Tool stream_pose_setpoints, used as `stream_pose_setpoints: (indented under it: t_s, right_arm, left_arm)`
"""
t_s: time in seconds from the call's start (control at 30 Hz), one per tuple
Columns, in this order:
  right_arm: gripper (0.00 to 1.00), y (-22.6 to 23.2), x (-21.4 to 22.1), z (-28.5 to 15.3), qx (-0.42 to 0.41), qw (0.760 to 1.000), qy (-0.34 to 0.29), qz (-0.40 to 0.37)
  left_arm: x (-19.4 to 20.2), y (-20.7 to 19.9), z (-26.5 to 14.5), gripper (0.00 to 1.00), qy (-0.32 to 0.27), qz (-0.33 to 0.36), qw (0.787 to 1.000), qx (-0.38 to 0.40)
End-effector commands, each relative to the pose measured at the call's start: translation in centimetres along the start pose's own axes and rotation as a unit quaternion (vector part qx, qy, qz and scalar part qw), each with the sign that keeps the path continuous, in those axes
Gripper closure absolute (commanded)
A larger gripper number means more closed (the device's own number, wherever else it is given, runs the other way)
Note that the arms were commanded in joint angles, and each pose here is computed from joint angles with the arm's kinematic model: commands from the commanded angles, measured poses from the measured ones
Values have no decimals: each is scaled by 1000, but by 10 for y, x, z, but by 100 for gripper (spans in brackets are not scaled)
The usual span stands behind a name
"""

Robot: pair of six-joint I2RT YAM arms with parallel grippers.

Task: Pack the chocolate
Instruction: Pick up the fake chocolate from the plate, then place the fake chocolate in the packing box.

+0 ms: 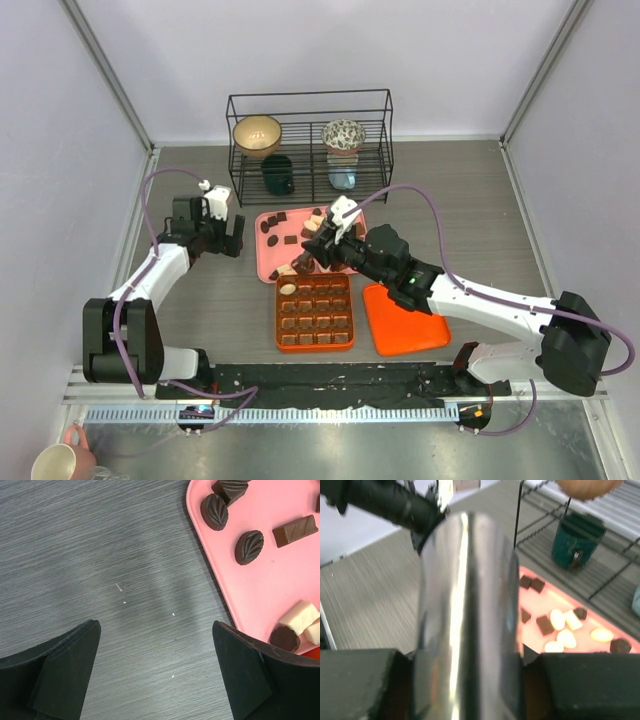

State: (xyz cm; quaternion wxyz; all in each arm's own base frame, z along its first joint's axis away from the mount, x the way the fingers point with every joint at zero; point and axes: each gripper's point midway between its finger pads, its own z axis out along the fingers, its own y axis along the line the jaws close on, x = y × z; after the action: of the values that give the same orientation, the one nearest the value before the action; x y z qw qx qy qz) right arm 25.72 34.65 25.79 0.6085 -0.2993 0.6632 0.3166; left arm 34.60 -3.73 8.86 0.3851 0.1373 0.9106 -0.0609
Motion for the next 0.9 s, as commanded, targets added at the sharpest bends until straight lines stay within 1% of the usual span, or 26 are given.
stream_pose_setpoints:
  t_s: [0.0, 0.17, 0.27, 0.3, 0.37, 0.4, 0.57, 0.6, 0.77, 0.87]
  right_arm:
    - [82, 3, 4, -9, 0, 1000, 3, 13]
    - [82, 6, 14, -4, -7, 1000, 12, 21]
    - [77, 8, 17, -2, -10, 1000, 13, 25]
    - [72, 9, 17, -2, -10, 1000, 12, 27]
    - [68, 9, 17, -1, -10, 999, 13, 28]
    - [64, 10, 16, -1, -11, 999, 12, 28]
    - [59, 12, 14, -3, -10, 1000, 15, 24]
    - [55, 12, 10, -5, -9, 1000, 11, 25]
    - [52, 9, 0, -10, -2, 1000, 0, 17]
    - [52, 6, -8, -10, 5, 1000, -10, 7]
  left_arm:
    - [-6, 5, -6, 0, -12, 6, 1000, -10]
    - [-5, 6, -15, 0, -12, 13, 1000, -16]
    - [-3, 6, -19, 0, -10, 16, 1000, -21]
    - [-2, 6, -20, 0, -10, 19, 1000, -22]
    - [-1, 8, -23, 0, -8, 20, 999, -27]
    - [1, 7, -23, 1, -6, 20, 999, -25]
    - [4, 8, -28, 0, -4, 20, 999, -34]
    - [3, 8, -29, 0, -7, 21, 999, -34]
    - [6, 9, -32, 0, -5, 21, 999, -37]
    - [7, 8, -33, 0, -3, 21, 999, -37]
